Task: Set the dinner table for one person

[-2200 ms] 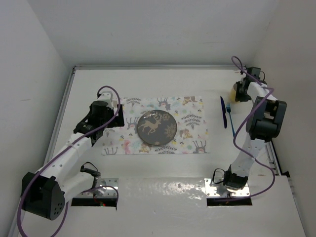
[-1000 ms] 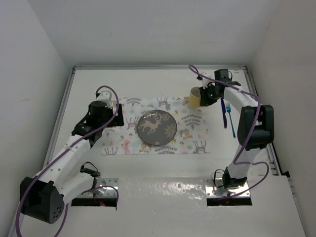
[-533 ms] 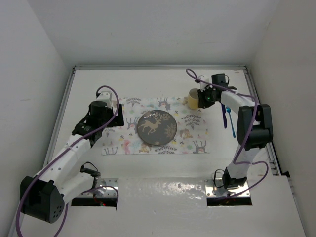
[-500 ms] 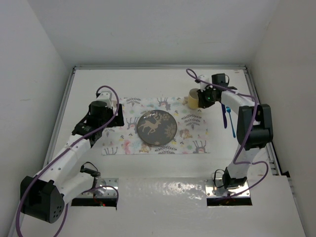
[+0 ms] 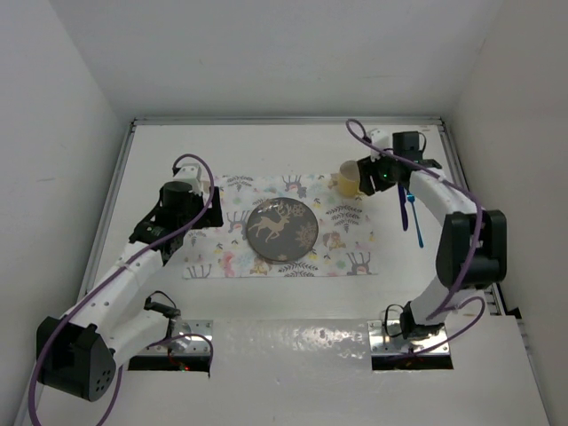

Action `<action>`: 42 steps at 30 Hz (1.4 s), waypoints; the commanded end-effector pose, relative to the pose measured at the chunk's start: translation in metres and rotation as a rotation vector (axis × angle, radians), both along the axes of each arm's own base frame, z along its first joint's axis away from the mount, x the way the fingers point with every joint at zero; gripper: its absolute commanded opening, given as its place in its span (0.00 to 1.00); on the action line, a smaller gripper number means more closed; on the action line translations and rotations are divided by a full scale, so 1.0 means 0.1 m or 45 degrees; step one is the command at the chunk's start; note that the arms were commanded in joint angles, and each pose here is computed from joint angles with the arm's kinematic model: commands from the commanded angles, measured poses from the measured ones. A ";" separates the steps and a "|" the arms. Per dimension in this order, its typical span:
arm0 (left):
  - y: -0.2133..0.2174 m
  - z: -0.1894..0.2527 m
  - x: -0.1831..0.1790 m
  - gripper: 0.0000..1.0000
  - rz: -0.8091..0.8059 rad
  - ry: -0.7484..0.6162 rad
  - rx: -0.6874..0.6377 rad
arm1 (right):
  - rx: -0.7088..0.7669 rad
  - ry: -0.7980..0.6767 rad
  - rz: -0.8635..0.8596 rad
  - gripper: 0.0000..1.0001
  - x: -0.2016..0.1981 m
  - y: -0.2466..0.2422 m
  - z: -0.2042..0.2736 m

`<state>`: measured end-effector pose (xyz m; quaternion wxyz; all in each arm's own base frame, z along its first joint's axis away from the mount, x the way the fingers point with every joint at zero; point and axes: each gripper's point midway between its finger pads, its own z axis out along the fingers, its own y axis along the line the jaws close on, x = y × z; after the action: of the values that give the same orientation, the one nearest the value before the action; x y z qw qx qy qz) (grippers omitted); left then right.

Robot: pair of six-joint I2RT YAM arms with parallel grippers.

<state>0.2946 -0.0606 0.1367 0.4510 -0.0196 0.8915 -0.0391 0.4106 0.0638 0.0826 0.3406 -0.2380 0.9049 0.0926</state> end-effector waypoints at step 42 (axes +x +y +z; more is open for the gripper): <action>0.07 0.27 0.06 1.00 0.037 -0.115 -0.002 | -0.059 0.490 -0.808 0.00 -0.65 -1.27 -1.03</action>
<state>0.2936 -0.0565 0.1457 0.4656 -0.0259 0.8840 -0.0337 0.3552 -0.0654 -0.0133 0.1898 0.0758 0.9789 0.0018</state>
